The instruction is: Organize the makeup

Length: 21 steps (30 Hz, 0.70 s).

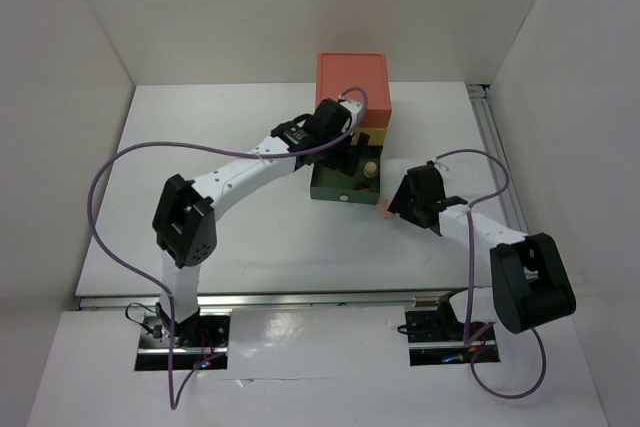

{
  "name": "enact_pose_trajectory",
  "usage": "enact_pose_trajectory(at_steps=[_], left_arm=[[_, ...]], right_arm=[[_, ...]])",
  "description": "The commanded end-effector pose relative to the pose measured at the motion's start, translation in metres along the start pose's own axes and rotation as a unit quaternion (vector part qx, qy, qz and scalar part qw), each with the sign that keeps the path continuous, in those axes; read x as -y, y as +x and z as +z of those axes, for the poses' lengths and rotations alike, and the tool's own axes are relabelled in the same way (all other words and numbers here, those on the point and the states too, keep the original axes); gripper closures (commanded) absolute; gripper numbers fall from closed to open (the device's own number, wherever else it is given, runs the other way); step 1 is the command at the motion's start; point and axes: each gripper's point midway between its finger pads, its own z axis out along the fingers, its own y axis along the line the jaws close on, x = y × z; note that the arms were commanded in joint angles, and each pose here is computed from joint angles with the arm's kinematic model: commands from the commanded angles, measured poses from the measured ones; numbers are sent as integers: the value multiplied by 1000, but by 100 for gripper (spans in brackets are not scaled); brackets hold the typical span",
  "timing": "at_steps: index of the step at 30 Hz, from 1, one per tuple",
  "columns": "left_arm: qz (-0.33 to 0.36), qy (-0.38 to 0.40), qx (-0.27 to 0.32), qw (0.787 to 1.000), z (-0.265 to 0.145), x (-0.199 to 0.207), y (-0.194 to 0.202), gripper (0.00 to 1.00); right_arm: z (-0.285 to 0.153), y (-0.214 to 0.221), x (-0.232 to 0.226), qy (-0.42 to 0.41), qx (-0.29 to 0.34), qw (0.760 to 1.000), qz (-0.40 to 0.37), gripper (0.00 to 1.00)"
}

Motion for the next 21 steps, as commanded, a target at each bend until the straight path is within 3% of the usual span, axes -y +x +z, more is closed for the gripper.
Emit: enact_pose_trajectory(at_steps=[1,8,9,12,13,15,21], left_arm=[[4,31,68,997,-58,13,-32,4],[-22,22,120,992,-126,-3,-20,0],[-30,13,126,992,-139,-9,-12,0],[-42,-1,124,991,-140,-22,-5,0],[-47,-6,126,991,-143,-24,-4,0],[-61,-21,125,990,-144,-37,-2,0],[-88,-38,122,988,-145,-65,2,0]], right_arm=[[11,0,-9,-22,3,1000,16,34],[27,12,-12,-29,-20,999,14,44],[29,11,-16,-37,-19,999,15,55],[28,13,-18,-40,-20,999,11,63],[28,13,-16,-33,-21,999,15,85],[23,3,-12,-19,-1,1000,21,100],[-25,-49,1,23,97,995,25,100]])
